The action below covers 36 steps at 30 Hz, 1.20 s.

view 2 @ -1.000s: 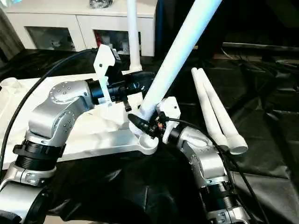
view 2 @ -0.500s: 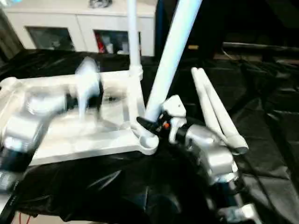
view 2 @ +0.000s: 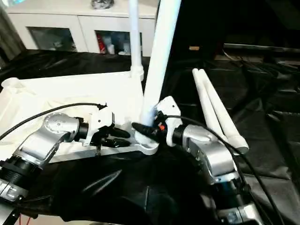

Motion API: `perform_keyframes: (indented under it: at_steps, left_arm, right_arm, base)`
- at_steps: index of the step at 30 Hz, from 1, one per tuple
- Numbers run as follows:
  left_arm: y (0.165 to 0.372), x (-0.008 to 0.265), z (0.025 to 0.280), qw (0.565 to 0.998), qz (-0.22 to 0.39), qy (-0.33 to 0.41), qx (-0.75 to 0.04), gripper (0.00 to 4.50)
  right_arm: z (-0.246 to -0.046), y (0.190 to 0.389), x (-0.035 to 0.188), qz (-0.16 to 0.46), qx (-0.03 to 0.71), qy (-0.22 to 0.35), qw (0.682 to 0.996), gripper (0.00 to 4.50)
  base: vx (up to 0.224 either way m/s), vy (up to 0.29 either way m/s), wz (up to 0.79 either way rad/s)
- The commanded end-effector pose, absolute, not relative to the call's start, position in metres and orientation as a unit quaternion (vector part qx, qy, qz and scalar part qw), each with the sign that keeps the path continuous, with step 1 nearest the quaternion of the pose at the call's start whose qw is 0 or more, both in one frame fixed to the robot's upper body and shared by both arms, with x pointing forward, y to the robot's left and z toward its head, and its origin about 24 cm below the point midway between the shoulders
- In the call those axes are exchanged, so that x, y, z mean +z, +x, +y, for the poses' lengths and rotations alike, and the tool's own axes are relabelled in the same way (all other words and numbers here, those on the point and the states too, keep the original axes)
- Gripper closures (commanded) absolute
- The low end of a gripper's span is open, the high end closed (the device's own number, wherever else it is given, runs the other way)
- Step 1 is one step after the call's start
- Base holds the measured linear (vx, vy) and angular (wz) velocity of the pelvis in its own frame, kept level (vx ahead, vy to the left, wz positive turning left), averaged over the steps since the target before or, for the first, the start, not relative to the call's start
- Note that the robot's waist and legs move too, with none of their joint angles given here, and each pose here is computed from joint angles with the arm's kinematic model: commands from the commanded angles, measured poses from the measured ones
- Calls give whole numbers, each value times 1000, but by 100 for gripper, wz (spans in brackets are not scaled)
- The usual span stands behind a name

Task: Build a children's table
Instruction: Insert table leg to table base

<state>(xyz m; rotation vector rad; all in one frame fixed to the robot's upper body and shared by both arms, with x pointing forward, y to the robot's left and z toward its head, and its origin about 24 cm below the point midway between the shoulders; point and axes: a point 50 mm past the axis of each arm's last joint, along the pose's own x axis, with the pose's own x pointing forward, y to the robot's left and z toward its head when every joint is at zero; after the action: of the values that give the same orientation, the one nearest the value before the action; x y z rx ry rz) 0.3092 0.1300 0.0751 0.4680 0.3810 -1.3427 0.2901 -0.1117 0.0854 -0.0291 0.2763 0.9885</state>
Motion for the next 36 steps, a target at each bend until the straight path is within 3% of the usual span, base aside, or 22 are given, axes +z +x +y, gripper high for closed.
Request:
perform_keyframes:
  at_steps: [1, 6, 7, 10, 20, 28, 36]
  left_arm:
    - [312, 78, 129, 737, 170, 230, -612, 311]
    - [310, 79, 126, 723, 173, 215, -633, 361]
    - [308, 79, 125, 717, 174, 213, -641, 387]
    - [304, 79, 123, 709, 175, 200, -654, 395]
    - [309, 70, 125, 715, 192, 213, -637, 395]
    - [316, 77, 126, 736, 174, 217, -618, 323]
    - [307, 72, 129, 712, 206, 193, -643, 317]
  right_arm:
    - [-111, 289, 91, 126, 475, -20, 871, 261]
    - [-114, 288, 90, 131, 470, -27, 872, 261]
    - [-114, 288, 90, 132, 468, -29, 873, 261]
    - [-116, 288, 91, 134, 466, -30, 874, 261]
    - [-119, 290, 93, 134, 459, -42, 877, 261]
    - [-118, 290, 94, 132, 461, -41, 876, 261]
    - [-117, 289, 93, 135, 462, -40, 876, 261]
  base:
    - [0, 0, 0]
    - [0, 0, 0]
    - [0, 0, 0]
    - [0, 0, 0]
    - [0, 0, 0]
    - [0, 0, 0]
    - [0, 0, 0]
